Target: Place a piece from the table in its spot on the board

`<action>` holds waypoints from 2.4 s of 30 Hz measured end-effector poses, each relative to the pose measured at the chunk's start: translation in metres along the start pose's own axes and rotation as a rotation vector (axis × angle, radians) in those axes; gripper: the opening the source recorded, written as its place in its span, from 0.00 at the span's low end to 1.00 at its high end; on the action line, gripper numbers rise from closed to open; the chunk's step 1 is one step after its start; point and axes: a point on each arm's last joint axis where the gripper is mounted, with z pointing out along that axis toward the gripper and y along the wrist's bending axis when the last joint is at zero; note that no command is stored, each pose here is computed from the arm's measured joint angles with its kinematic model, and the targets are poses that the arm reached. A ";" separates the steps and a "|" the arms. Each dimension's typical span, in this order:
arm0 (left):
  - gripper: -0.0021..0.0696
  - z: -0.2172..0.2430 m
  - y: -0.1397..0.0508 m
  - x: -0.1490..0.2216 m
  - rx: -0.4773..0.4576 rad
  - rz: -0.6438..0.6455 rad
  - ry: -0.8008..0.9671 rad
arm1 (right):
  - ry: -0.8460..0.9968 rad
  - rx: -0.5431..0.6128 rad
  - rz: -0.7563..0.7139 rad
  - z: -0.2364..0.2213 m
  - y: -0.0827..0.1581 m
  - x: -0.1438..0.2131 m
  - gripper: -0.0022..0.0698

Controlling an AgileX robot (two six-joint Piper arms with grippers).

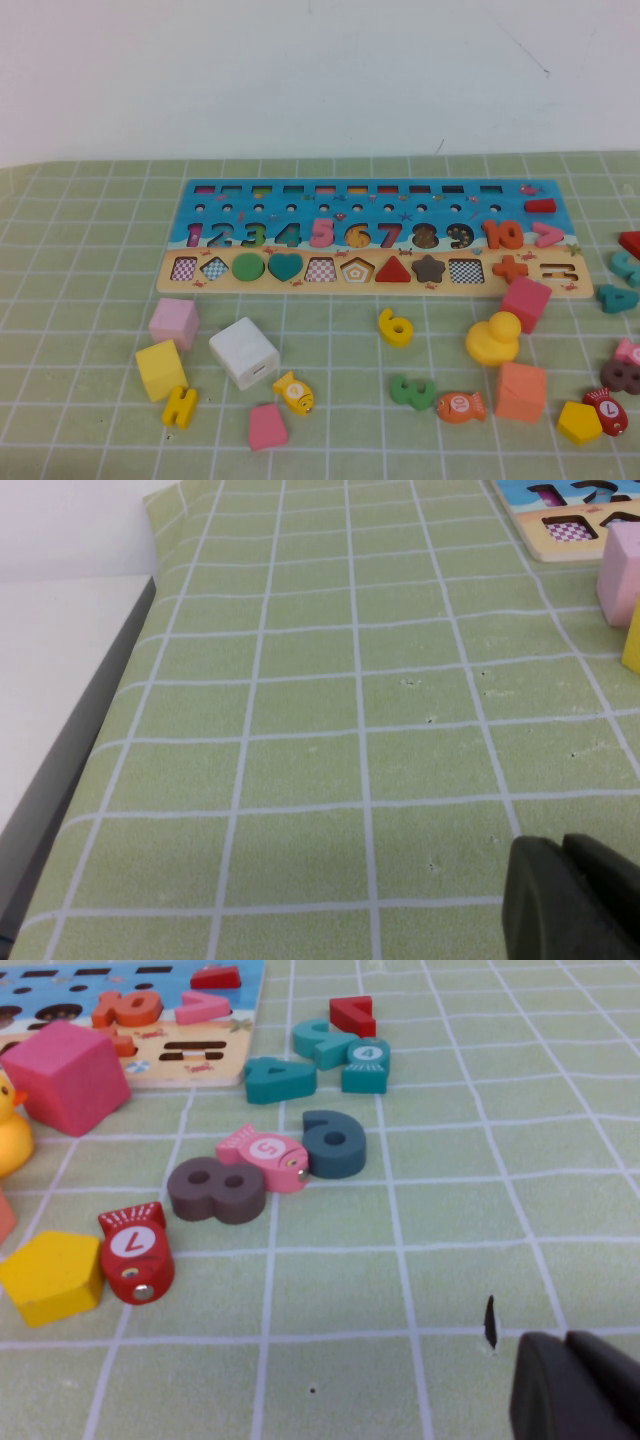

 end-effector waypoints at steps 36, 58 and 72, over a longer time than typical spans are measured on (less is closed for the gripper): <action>0.03 -0.027 -0.003 -0.065 0.033 0.006 -0.797 | 0.000 0.000 0.000 0.000 0.000 0.000 0.03; 0.03 -0.028 -0.002 -0.182 0.025 -0.077 -0.404 | 0.000 0.000 0.000 0.000 0.000 0.000 0.03; 0.03 0.083 -0.007 -0.211 0.035 -0.227 0.122 | 0.000 0.000 0.000 0.000 0.000 0.000 0.03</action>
